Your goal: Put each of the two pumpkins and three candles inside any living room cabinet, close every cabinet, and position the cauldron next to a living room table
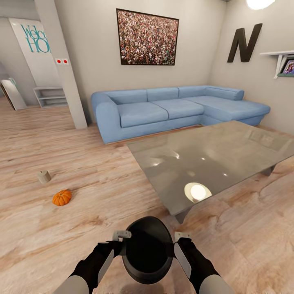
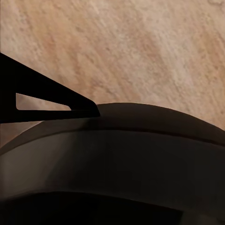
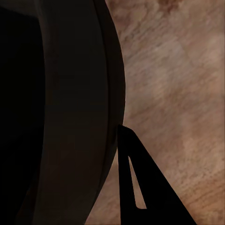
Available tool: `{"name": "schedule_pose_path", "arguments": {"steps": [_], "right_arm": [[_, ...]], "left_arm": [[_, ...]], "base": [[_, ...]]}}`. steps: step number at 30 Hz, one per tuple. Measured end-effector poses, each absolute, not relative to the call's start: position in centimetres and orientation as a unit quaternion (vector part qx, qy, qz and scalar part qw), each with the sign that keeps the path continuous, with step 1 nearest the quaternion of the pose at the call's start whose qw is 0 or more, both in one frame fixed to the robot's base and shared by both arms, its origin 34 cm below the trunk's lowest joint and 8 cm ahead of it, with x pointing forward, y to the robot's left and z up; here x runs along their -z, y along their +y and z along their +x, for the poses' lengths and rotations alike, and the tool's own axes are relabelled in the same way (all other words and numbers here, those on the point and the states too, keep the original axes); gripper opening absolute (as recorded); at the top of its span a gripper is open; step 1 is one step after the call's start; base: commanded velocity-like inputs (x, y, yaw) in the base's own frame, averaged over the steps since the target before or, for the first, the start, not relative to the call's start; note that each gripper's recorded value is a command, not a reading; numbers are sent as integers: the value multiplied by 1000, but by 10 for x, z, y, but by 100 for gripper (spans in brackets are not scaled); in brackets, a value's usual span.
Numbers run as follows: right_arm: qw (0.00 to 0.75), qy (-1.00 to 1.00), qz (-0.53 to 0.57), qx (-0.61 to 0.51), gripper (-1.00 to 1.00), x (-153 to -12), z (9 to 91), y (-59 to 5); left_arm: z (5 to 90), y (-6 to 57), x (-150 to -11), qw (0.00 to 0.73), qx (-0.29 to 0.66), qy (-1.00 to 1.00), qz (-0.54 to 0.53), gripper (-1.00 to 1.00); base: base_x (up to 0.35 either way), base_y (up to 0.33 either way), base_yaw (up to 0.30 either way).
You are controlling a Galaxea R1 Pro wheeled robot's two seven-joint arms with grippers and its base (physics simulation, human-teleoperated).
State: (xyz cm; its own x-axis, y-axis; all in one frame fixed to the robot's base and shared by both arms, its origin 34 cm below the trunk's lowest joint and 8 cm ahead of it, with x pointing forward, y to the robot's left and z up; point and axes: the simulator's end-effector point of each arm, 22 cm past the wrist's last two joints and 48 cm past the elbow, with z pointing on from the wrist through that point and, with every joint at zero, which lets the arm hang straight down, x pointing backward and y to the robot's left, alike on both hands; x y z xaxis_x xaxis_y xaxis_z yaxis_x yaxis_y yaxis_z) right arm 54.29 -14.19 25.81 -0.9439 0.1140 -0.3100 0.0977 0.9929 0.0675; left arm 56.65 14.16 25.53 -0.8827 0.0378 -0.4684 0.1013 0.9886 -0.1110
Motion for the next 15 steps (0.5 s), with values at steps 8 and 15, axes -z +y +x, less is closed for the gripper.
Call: {"name": "schedule_pose_path", "arguments": {"steps": [8,15], "right_arm": [[157,986,54,-25,-100,-257,542,-142],[157,986,54,-25,-100,-257,542,-142]], "left_arm": [[566,142,-253,238,67,968,36,-100],[566,142,-253,238,67,968,36,-100]], "base": [[0,0,0],[35,4,0]]}}
